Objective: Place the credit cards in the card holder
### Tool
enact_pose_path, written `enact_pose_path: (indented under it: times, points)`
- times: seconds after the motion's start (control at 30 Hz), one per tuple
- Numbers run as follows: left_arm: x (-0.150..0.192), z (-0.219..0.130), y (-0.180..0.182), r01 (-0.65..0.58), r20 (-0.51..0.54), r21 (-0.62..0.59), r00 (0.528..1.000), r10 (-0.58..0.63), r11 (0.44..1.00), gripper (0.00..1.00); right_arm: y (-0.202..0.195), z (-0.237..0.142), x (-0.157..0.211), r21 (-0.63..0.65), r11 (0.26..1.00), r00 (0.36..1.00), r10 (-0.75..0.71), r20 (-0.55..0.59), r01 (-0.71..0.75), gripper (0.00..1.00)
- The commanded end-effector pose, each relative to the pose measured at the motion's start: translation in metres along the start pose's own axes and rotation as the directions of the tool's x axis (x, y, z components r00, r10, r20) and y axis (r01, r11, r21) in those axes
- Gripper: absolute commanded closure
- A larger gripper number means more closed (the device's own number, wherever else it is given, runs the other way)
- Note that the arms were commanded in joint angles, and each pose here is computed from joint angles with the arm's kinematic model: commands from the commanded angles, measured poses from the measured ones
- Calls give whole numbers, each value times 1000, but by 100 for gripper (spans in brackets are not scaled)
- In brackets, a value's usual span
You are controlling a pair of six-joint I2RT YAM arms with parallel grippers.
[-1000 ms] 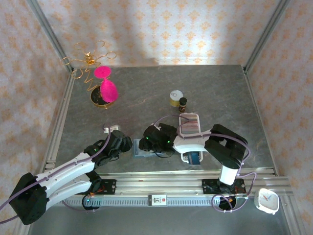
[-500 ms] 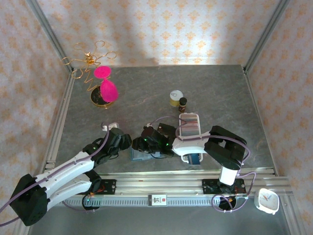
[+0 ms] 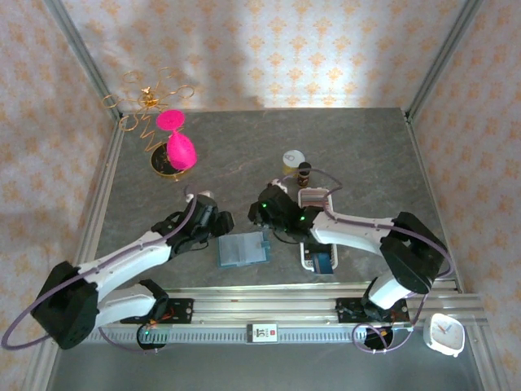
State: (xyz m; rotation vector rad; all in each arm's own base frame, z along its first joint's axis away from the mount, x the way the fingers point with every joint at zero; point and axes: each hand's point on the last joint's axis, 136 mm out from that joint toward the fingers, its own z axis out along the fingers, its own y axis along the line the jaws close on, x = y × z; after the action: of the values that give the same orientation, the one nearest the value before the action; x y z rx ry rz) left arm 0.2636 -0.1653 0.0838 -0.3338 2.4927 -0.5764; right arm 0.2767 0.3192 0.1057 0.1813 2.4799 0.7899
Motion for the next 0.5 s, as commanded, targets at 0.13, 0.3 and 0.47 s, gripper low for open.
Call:
enact_pose_path:
  times: [0.13,0.3,0.47]
  points:
    - [-8,32,-46,-45,-78,131,995,55,990,51,-80,11,-25,277,956,995,-95,-7,93,92]
    - [-11,55,-61,-65,-107,154,991,81,986,53,-100,24,-32,321,942,995,-93,-26,96,100]
    - [-11,75,-69,-78,-124,150,987,97,986,54,-111,31,-36,352,932,996,-81,-37,88,100]
